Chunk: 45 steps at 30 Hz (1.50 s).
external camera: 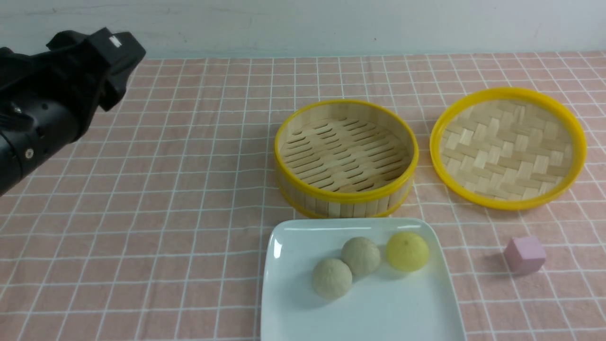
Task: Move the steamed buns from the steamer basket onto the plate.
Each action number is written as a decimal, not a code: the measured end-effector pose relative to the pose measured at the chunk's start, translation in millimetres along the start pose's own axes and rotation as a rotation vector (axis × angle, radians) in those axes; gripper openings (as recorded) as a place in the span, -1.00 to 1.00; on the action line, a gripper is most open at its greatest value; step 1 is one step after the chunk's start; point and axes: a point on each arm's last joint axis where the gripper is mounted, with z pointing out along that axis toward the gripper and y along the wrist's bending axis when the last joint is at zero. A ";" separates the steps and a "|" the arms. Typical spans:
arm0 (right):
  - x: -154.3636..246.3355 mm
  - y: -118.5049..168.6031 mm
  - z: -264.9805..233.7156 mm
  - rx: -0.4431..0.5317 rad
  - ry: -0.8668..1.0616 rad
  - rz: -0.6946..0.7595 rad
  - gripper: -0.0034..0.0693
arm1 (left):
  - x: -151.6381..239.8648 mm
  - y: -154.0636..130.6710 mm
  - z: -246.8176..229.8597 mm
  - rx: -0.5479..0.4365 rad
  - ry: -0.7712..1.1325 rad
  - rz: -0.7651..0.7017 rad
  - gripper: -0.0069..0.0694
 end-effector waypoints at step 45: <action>-0.2 0.0 0.0 0.000 -0.002 0.000 0.40 | -13.7 27.1 -5.5 -0.338 -0.066 0.536 0.05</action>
